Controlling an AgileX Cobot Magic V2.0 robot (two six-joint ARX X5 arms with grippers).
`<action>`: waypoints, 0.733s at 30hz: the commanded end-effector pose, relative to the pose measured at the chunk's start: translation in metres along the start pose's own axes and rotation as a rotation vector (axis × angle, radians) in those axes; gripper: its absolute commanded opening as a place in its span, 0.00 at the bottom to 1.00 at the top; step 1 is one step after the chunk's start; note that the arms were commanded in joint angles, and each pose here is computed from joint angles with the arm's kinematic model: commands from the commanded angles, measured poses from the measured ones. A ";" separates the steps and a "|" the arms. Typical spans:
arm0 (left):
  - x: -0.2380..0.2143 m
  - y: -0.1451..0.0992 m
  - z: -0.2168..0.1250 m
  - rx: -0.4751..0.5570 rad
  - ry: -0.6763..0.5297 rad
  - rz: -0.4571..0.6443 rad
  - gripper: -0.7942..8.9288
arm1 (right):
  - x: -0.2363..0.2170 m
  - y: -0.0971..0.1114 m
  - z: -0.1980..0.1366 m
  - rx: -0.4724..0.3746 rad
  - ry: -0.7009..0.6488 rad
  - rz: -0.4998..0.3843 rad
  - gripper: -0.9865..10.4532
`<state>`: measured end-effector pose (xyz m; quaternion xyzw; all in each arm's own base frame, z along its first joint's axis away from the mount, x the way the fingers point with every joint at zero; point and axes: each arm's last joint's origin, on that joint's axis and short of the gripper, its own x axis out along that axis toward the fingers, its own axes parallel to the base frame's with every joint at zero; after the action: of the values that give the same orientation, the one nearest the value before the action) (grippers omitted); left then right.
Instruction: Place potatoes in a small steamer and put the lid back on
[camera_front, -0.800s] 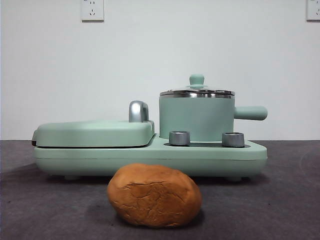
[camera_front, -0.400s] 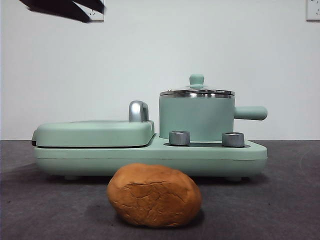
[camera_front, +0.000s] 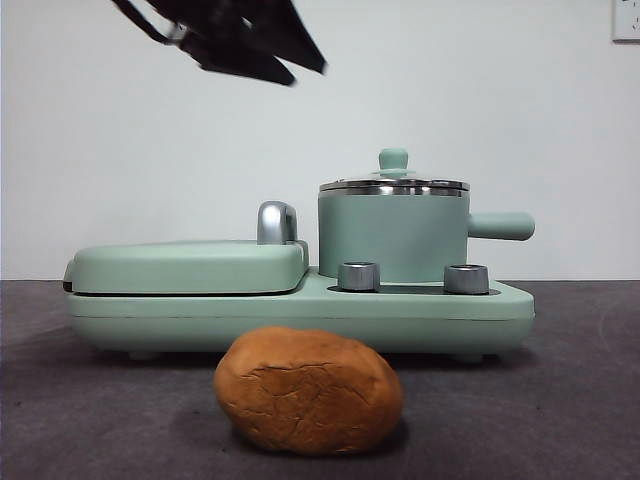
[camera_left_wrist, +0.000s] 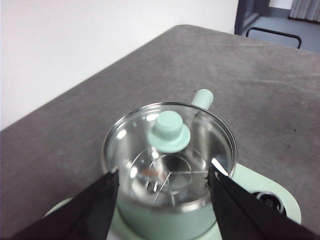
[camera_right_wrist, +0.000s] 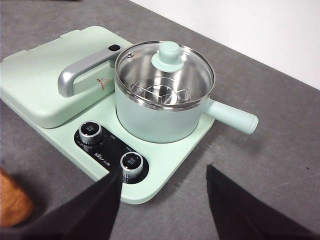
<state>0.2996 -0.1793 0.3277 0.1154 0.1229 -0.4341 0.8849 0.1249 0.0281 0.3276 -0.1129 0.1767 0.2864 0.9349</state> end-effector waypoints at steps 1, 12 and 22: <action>0.022 -0.001 0.006 0.003 -0.007 -0.021 0.37 | -0.002 0.000 0.006 0.006 -0.019 -0.002 0.32; 0.088 -0.002 -0.009 0.022 -0.045 -0.058 0.37 | -0.002 0.000 0.006 0.005 -0.019 -0.002 0.32; 0.120 0.006 -0.019 -0.012 -0.026 -0.061 0.37 | -0.002 0.000 0.006 0.005 -0.019 -0.002 0.32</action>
<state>0.3695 -0.2519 0.2718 0.1046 0.1236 -0.4596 0.8733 0.1249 0.0281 0.3276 -0.1111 0.1772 0.2861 0.9351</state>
